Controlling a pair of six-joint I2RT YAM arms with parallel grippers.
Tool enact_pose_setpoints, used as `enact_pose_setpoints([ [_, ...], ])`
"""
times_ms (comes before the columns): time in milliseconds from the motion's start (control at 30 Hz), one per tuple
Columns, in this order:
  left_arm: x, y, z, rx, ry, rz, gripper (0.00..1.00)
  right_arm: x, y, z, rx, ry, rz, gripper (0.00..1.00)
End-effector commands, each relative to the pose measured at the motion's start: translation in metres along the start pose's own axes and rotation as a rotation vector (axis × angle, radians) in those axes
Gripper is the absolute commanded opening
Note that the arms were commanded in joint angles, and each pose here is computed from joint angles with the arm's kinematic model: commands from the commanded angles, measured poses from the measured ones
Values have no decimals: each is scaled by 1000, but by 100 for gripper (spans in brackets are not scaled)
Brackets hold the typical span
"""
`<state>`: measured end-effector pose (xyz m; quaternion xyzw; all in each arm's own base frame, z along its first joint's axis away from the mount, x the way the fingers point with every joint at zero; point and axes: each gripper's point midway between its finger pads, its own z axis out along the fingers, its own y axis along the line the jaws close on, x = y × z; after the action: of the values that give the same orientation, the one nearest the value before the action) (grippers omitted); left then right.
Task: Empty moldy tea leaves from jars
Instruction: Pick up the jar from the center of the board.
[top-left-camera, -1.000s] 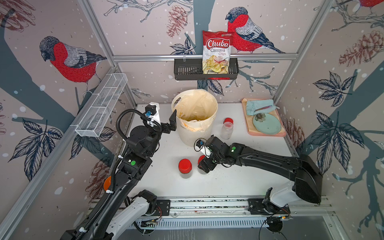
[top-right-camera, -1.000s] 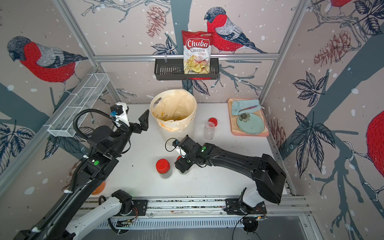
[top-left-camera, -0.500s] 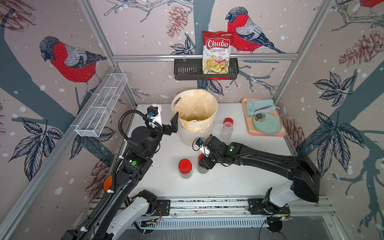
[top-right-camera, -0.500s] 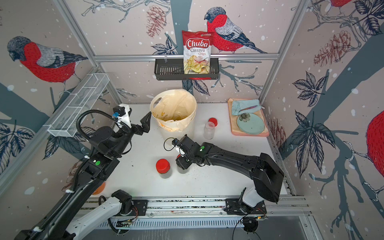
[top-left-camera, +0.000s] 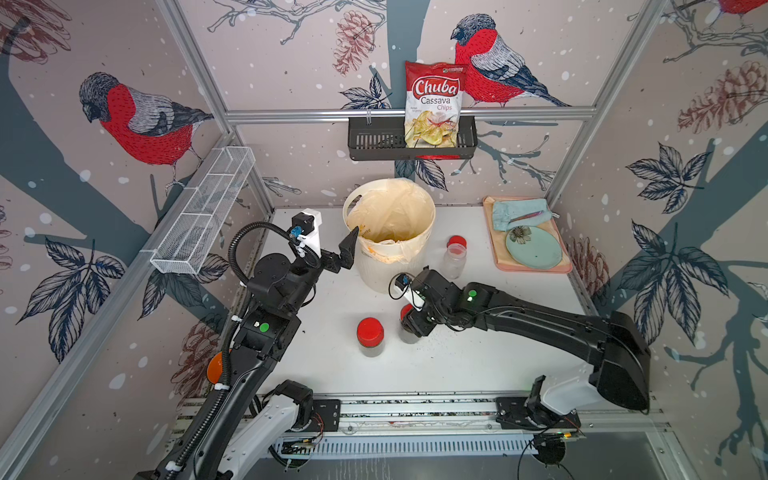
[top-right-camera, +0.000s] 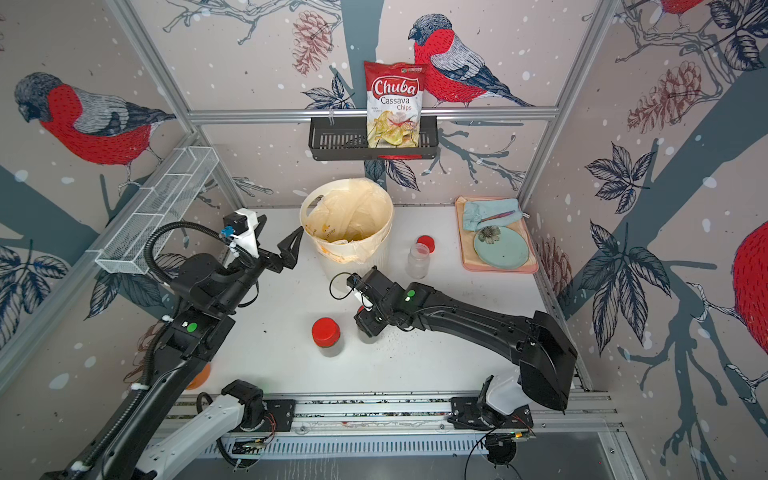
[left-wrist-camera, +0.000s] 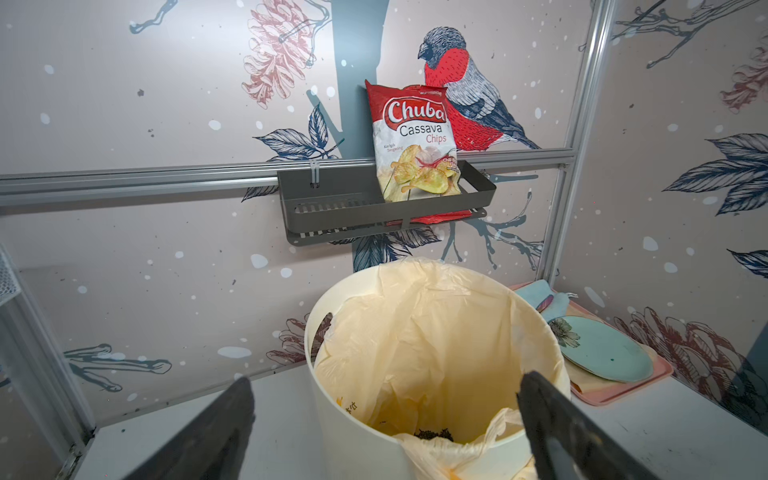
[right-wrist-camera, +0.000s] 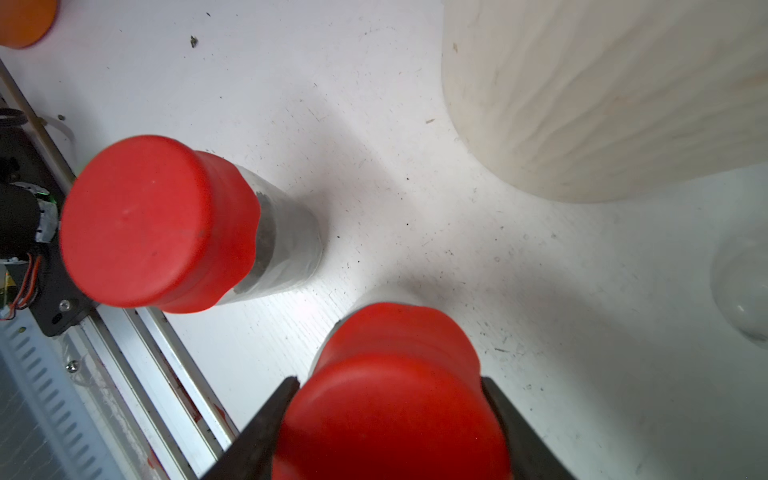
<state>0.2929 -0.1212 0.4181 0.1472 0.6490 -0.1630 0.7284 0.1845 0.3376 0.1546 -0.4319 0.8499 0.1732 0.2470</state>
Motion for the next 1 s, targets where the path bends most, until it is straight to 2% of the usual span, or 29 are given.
enact_pose_setpoints([
  [0, -22, -19, -2, 152, -72, 16, 97, -14, -2, -19, 6, -54, -12, 34],
  [167, -30, -38, -4, 335, -82, 76, 97, -35, -8, -53, -22, -140, -13, 31],
  [233, -21, -49, -4, 420, -51, 117, 97, -43, -14, -67, -20, -166, -16, 31],
  [267, -30, -54, -6, 457, -57, 139, 97, -48, -16, -75, -24, -185, -17, 31],
  [400, -25, -72, -10, 603, -32, 194, 97, -69, -26, -103, -47, -288, -40, 29],
  [567, -14, -80, -3, 712, 50, 228, 97, -98, -35, -146, -79, -405, -61, 28],
  [700, -7, -86, 0, 797, 75, 260, 97, -114, -26, -172, -119, -463, -115, 28],
  [967, 11, -91, 11, 924, 137, 217, 96, -140, -27, -203, -133, -559, -175, 28],
])
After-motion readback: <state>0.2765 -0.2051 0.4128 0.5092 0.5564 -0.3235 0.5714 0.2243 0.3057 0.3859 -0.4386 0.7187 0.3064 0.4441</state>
